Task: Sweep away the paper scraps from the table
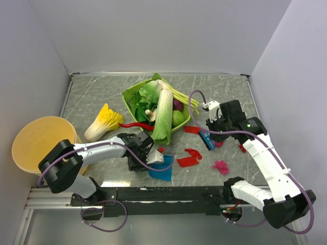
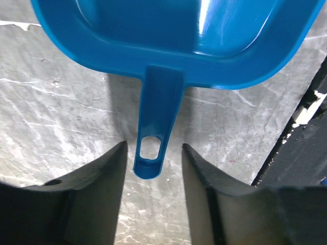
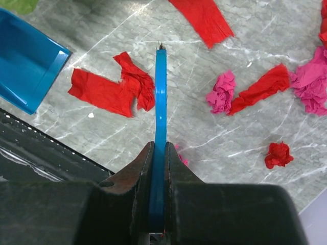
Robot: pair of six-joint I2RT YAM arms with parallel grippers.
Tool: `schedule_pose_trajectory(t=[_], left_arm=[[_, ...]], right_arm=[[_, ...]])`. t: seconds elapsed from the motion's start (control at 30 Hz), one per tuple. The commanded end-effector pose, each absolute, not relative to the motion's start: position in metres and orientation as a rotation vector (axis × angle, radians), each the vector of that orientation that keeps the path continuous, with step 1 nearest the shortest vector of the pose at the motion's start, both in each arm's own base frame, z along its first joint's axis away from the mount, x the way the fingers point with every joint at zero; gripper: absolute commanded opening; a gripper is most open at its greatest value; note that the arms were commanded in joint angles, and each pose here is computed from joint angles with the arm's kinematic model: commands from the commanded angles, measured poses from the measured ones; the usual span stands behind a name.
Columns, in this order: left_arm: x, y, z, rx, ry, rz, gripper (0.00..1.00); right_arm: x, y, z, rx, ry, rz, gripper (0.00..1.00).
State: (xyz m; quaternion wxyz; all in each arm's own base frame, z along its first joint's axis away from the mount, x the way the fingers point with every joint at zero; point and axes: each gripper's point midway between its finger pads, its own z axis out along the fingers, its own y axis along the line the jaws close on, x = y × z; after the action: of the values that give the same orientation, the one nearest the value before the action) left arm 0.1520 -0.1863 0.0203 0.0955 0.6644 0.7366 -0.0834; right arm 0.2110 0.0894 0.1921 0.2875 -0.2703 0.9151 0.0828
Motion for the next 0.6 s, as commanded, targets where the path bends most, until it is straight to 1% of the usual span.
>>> schedule_pose_trajectory(t=[0.0,0.07,0.1,0.17,0.2,0.23,0.33,0.4,0.53,0.57], left_arm=[[0.157,-0.194,0.018,1.967,2.138,-0.268,0.44],[0.158,-0.198,0.024,1.951,2.142,-0.282,0.35],[0.159,-0.200,0.028,1.942,2.140,-0.290,0.25],[0.159,-0.204,0.041,1.930,2.138,-0.307,0.15],[0.160,-0.204,0.046,1.923,2.133,-0.306,0.07],[0.162,-0.208,0.053,1.907,2.129,-0.309,0.03],[0.158,-0.210,0.063,1.891,2.171,-0.326,0.01],[0.151,-0.205,0.059,1.919,2.208,-0.308,0.01],[0.143,-0.195,0.054,1.996,2.275,-0.224,0.01],[0.143,-0.194,0.055,2.010,2.275,-0.212,0.01]], right_arm=[[0.221,0.079,0.207,-0.699,2.421,0.139,0.00],[0.225,0.071,0.208,-0.684,2.426,0.073,0.00],[0.228,0.062,0.208,-0.692,2.427,0.009,0.00],[0.234,0.051,0.214,-0.689,2.431,-0.081,0.00],[0.238,0.041,0.217,-0.684,2.427,-0.149,0.00],[0.243,0.038,0.218,-0.688,2.418,-0.179,0.00],[0.257,0.022,0.224,-0.692,2.388,-0.301,0.00],[0.265,0.014,0.226,-0.682,2.365,-0.353,0.00],[0.272,-0.007,0.222,-0.634,2.349,-0.391,0.00],[0.275,-0.009,0.213,-0.651,2.342,-0.405,0.00]])
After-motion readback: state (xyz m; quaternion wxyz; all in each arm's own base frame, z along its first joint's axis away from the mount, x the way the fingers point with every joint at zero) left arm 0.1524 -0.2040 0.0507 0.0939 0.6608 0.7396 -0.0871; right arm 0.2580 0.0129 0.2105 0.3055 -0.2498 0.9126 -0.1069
